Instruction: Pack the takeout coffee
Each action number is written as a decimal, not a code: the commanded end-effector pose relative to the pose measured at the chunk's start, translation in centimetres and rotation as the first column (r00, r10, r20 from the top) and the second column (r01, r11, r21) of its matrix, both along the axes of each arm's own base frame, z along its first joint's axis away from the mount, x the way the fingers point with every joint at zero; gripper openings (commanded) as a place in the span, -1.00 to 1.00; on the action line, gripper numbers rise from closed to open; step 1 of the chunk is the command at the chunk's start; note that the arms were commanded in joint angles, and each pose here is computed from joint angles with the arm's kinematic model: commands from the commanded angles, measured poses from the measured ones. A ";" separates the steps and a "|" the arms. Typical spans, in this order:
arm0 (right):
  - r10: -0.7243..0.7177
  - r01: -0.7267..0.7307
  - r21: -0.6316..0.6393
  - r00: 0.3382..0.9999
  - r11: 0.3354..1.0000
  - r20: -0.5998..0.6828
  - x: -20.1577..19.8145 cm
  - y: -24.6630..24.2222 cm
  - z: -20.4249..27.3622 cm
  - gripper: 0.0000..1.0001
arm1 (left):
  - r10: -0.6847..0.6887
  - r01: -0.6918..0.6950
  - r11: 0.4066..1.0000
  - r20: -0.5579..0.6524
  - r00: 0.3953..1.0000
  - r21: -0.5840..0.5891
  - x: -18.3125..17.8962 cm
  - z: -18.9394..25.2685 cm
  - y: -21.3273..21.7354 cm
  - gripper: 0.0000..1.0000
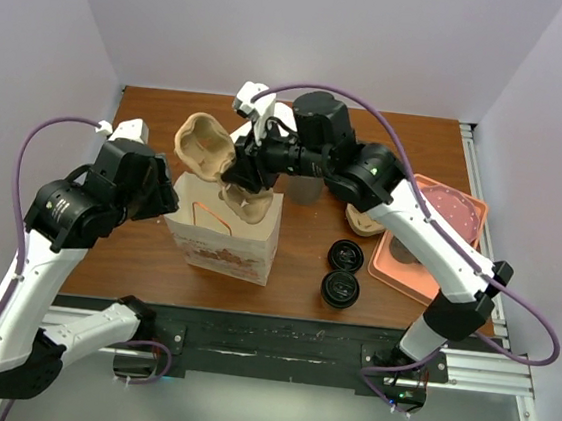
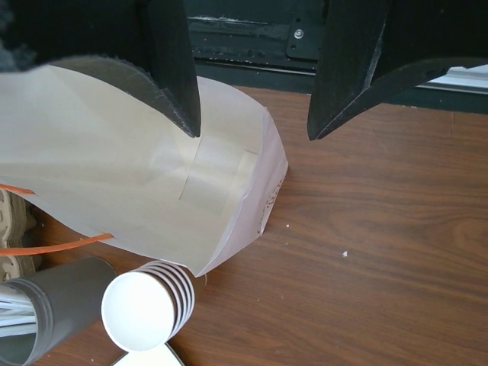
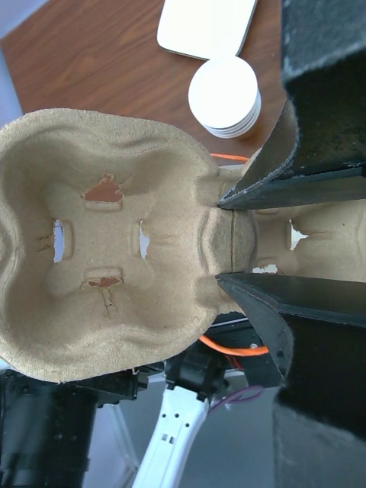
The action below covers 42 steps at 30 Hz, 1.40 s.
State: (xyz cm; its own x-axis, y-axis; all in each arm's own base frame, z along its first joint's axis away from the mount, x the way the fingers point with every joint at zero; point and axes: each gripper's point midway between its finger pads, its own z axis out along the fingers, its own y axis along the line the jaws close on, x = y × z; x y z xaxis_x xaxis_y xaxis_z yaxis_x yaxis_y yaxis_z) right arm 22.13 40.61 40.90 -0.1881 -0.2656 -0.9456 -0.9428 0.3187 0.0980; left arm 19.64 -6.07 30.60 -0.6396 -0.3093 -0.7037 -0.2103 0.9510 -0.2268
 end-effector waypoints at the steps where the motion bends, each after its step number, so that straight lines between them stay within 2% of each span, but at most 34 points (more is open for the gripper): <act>1: 0.039 -0.040 0.020 0.998 0.999 0.055 -0.1 0.9 0.3 -0.26 | 0.035 -0.035 0.999 0.023 0.999 -0.024 0.8 0.2 -0.1 0.21; 6: 0.022 -0.019 -0.059 0.999 0.998 0.045 0.2 0.4 -2.5 -0.27 | 0.043 -0.041 0.997 0.020 0.999 -0.073 0.7 -0.1 -0.5 0.06; 9: 0.028 -0.023 -0.108 0.999 0.994 0.043 0.0 0.0 -4.0 -0.28 | 0.059 -0.057 0.996 0.026 0.998 -0.071 0.3 0.4 0.0 0.05; 15: 0.041 -0.030 -0.174 0.998 0.984 0.057 -0.7 -0.4 -5.7 -0.28 | 0.092 -0.083 0.994 0.130 0.987 -0.071 0.2 4.2 1.2 0.05; 19: 0.065 -0.046 -0.227 0.995 0.973 0.080 -1.5 -0.3 -6.6 -0.28 | 0.133 -0.131 0.991 0.160 0.978 -0.026 0.5 4.6 2.5 0.05; 30: 0.080 -0.027 -0.377 0.989 0.926 0.127 -1.6 -0.8 -8.9 -0.28 | 0.123 -0.122 0.992 0.116 0.986 -0.017 1.9 3.3 1.5 0.08; 38: 0.125 -0.058 -0.397 0.981 0.916 0.145 -2.2 -0.2 -9.5 -0.28 | 0.096 -0.093 0.994 0.070 0.993 -0.054 1.8 1.5 0.3 0.08; 42: 0.119 -0.046 -0.411 0.980 0.910 0.156 -1.9 -0.1 -9.9 -0.28 | 0.111 -0.108 0.993 0.084 0.990 -0.045 2.4 2.2 0.4 0.10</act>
